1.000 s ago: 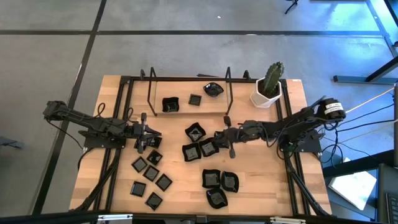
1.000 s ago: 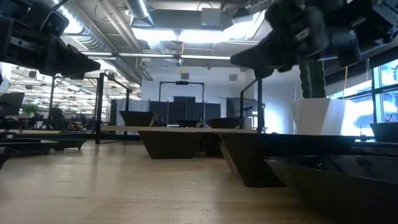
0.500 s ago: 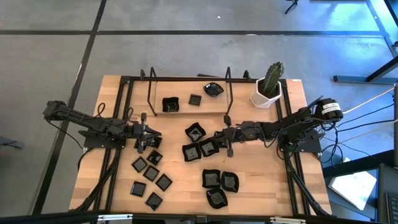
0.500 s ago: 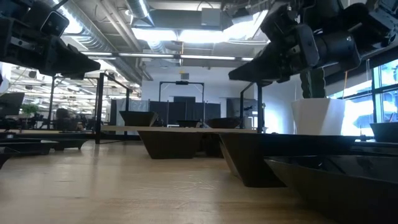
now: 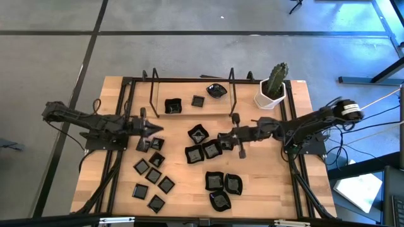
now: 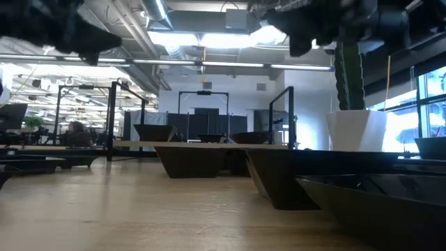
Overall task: Pick & Place Mini shaped plates
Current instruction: Stack the leaf-shaped plate on top of the leaf-shaped plate on the shelf
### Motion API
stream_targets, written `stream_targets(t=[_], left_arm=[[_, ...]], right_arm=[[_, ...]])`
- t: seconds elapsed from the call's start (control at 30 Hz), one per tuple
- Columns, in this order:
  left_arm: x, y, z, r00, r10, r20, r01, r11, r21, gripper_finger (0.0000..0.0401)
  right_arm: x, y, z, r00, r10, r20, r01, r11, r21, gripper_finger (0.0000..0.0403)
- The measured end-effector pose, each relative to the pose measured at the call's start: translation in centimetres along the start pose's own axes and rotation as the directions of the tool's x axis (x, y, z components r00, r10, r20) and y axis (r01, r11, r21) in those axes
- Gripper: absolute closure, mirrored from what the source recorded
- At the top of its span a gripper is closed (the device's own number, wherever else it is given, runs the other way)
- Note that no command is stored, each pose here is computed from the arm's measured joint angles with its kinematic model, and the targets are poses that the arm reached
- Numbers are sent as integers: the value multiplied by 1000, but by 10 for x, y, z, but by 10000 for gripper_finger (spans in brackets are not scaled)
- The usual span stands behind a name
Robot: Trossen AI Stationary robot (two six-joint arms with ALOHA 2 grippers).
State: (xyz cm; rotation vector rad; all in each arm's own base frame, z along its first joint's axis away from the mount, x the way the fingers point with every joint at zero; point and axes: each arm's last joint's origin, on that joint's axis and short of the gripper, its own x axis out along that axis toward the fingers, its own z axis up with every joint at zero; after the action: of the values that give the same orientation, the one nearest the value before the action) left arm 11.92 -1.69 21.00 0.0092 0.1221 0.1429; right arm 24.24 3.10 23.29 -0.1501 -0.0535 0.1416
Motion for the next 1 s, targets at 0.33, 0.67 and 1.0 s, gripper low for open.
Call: stream_targets(t=[0.33, 0.67, 1.0], left_arm=[[70, 11, 81, 959, 180, -221, -151, 979, 139, 398], [191, 78, 108, 921, 123, -369, -58, 982, 181, 397], [277, 135, 79, 797, 145, -587, 81, 936, 342, 370]], right_arm=[[-12, -2, 14, 1000, -5, 27, 5, 1000, -10, 399], [-38, -4, 41, 994, 43, 102, -42, 999, -17, 399], [-83, -8, 78, 956, 45, 290, -21, 996, -85, 395]])
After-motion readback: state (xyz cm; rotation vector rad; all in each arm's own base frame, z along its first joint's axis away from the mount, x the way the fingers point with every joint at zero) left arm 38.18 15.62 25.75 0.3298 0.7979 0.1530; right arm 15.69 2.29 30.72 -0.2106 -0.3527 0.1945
